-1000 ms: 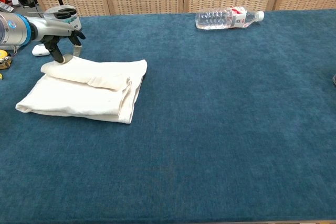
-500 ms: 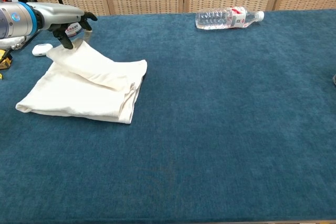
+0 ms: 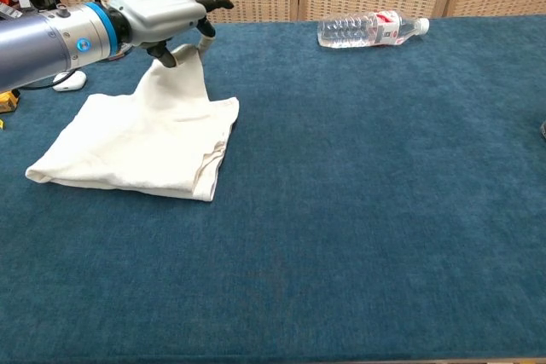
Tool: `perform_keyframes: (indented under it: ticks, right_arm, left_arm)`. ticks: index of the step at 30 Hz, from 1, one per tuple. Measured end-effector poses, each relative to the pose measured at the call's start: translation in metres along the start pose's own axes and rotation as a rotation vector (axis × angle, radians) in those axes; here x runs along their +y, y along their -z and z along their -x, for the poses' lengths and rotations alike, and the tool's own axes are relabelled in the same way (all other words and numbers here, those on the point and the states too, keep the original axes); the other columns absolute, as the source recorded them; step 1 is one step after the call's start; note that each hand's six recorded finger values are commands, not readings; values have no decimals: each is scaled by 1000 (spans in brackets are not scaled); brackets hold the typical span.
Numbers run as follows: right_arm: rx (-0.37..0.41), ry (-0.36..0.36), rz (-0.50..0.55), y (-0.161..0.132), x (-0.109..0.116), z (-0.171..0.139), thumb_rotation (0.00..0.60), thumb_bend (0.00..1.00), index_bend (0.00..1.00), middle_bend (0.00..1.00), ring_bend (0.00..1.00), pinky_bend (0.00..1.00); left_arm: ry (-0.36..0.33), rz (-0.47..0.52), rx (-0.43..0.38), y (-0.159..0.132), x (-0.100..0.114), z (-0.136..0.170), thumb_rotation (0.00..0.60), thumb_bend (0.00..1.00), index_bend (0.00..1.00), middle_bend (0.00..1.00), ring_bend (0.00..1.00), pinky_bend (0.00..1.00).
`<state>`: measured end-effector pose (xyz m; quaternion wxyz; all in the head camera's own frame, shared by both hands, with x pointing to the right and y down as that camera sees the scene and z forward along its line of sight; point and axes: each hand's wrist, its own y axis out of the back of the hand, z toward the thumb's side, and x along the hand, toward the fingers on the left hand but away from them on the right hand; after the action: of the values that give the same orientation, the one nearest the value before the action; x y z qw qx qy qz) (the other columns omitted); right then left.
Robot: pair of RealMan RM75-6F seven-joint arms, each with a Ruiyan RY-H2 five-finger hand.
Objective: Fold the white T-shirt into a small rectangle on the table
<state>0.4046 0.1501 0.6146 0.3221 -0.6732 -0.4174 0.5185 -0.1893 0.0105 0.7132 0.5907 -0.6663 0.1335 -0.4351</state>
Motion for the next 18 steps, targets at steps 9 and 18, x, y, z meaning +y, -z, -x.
perform_keyframes:
  ticks: [9,18]
  right_arm:
    - [-6,-2,3,2,0,1,600,0,0,0,0,0]
    - [-6,-1,7,2,0,0,600,0,0,0,0,0]
  left_arm:
    - [-13,-67,-32,-23,-8,-21,600,354,815,0,0,0]
    - [3,-89,48,-25,-11,-43,600,326,350,0,0,0]
